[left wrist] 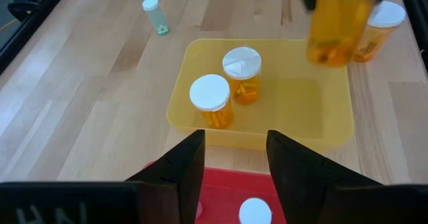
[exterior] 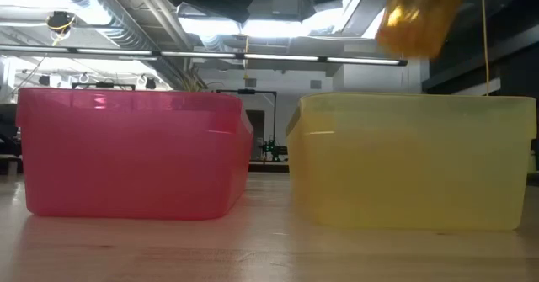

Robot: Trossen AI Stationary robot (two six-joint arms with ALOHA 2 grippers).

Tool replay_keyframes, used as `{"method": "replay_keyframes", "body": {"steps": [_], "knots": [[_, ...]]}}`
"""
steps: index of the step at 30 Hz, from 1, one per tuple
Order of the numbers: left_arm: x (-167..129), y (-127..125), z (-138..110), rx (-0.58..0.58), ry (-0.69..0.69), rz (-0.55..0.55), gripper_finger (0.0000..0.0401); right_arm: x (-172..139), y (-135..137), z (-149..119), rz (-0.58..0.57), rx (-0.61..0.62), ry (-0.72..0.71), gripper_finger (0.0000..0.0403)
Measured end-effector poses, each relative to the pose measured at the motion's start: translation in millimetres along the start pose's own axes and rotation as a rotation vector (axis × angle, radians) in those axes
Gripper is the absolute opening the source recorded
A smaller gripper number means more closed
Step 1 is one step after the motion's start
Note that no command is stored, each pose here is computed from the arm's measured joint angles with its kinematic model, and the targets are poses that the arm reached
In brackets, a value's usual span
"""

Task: Pick and place medicine bottles into bin by pill shape (circle, oval)
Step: Put the orange capsule bottle into the yellow bin

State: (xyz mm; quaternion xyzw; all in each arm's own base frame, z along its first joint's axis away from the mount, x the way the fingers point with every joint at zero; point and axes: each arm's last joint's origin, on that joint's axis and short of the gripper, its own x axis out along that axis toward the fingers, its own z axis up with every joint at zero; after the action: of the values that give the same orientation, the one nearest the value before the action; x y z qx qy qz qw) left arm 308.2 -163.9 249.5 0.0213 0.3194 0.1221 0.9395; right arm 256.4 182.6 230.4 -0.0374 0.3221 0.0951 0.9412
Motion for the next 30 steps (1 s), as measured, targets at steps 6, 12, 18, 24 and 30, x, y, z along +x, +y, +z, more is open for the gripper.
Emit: {"method": "replay_keyframes", "body": {"steps": [6, 12, 18, 24, 30], "knots": [[-0.1, 0.0, 0.0, 0.0, 0.0, 0.0, 0.0153, 24.3, -7.2, -10.1, 0.008, 0.038, 0.085, 0.0207], [-0.1, 0.0, 0.0, 0.0, 0.0, 0.0, 0.0153, 38.1, -13.8, -21.0, -0.01, 0.087, 0.175, 0.0208], [-0.1, 0.0, 0.0, 0.0, 0.0, 0.0, 0.0153, 48.7, -13.1, -29.5, -0.018, 0.097, 0.22, 0.021], [-0.1, -0.1, 0.0, 0.0, 0.0, -0.001, 0.0153, 57.0, -11.1, -36.6, 0.003, 0.096, 0.26, 0.0211], [-0.1, 0.0, 0.0, 0.0, 0.0, -0.001, 0.0153, 58.2, -13.0, -35.8, 0.0, 0.101, 0.254, 0.0225]]}}
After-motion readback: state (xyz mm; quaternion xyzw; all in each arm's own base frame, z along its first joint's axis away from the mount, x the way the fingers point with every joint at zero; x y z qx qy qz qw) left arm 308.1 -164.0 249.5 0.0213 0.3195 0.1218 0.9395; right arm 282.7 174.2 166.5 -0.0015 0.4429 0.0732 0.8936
